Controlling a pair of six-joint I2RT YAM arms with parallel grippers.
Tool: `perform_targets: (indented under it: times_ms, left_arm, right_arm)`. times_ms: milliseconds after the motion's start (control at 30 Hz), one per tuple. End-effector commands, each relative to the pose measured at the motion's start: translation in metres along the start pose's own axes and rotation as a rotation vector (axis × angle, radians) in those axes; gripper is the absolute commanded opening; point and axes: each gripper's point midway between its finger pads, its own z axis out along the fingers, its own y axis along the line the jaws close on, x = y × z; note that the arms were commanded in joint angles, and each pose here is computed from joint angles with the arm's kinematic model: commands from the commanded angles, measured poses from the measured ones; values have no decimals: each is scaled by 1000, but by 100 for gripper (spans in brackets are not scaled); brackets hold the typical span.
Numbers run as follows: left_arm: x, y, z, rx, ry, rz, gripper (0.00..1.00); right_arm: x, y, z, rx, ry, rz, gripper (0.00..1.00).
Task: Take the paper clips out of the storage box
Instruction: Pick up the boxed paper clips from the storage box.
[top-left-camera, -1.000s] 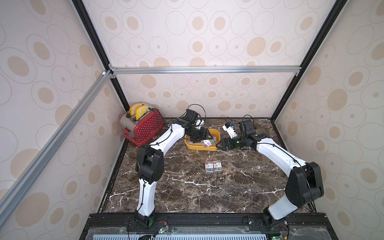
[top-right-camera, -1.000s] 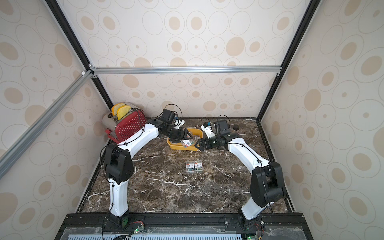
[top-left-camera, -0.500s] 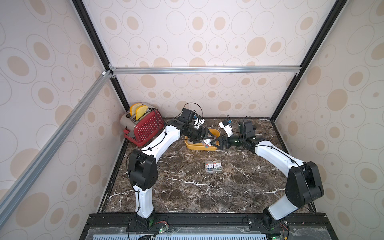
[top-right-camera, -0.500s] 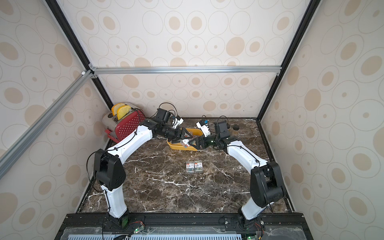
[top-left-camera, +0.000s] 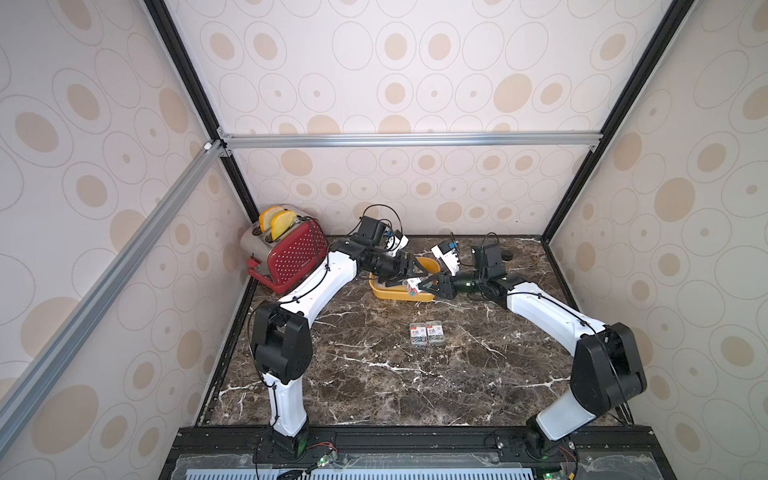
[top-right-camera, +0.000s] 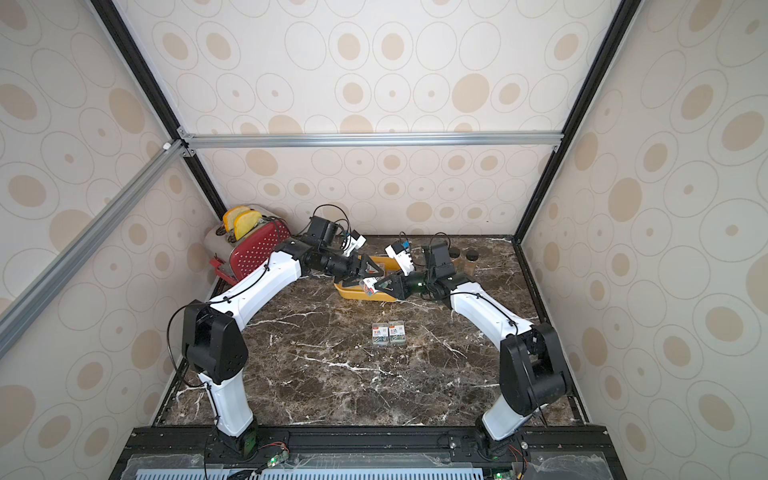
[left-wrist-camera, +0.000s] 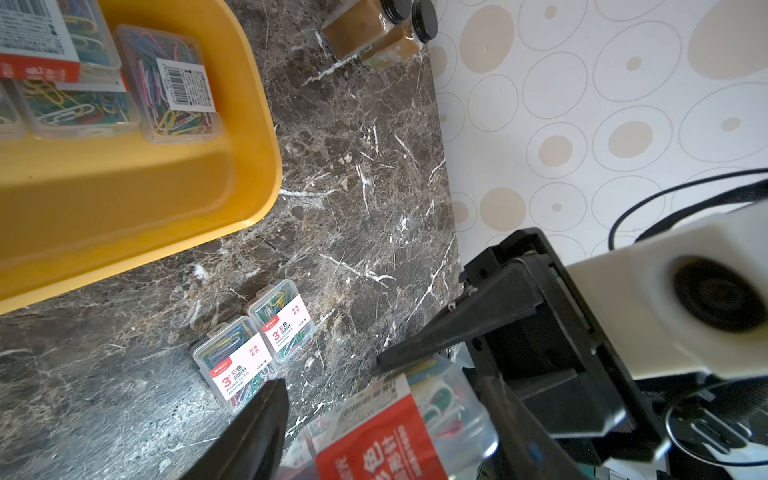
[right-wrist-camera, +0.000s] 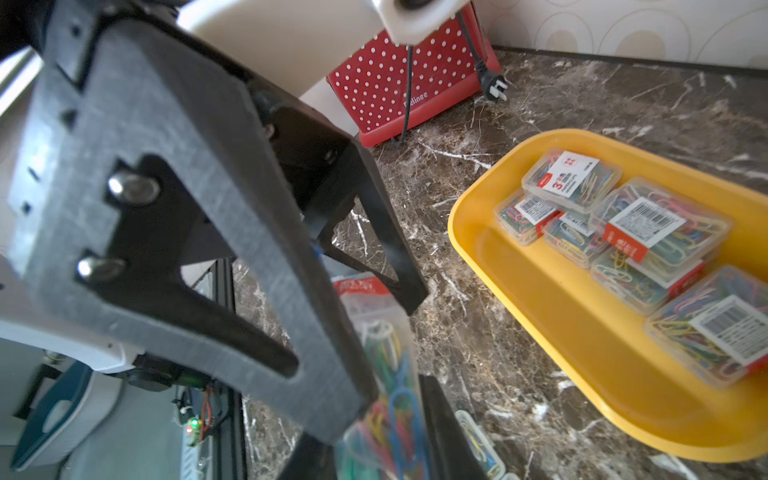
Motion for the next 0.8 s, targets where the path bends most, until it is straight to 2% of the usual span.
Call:
perform_targets:
  times_ms: [0, 67, 167, 200, 300, 500, 633, 767]
  left_arm:
    - [-4, -18, -10, 30, -37, 38, 42]
    - [-4, -17, -11, 28, -43, 37, 52]
    - [-11, -16, -19, 43, -88, 35, 73]
    - [-14, -16, -24, 52, -116, 34, 75]
    - [-26, -18, -46, 74, -208, 48, 78]
    - [-30, -22, -81, 101, -339, 86, 76]
    - [-29, -29, -87, 167, -396, 101, 71]
    - [-28, -31, -87, 226, -449, 110, 77]
  right_arm:
    - [-15, 9, -3, 5, -40, -47, 9]
    - [-16, 10, -4, 7, -46, -37, 8]
    - [-19, 14, -8, 7, -66, -9, 8]
    - [-20, 15, -10, 11, -79, 5, 8]
    - [-22, 16, -16, 30, -118, 51, 8]
    - [-33, 22, -29, 44, -211, 137, 8]
    - [-42, 26, -37, 38, -261, 188, 8]
    - [-52, 32, -43, 1, -302, 247, 8]
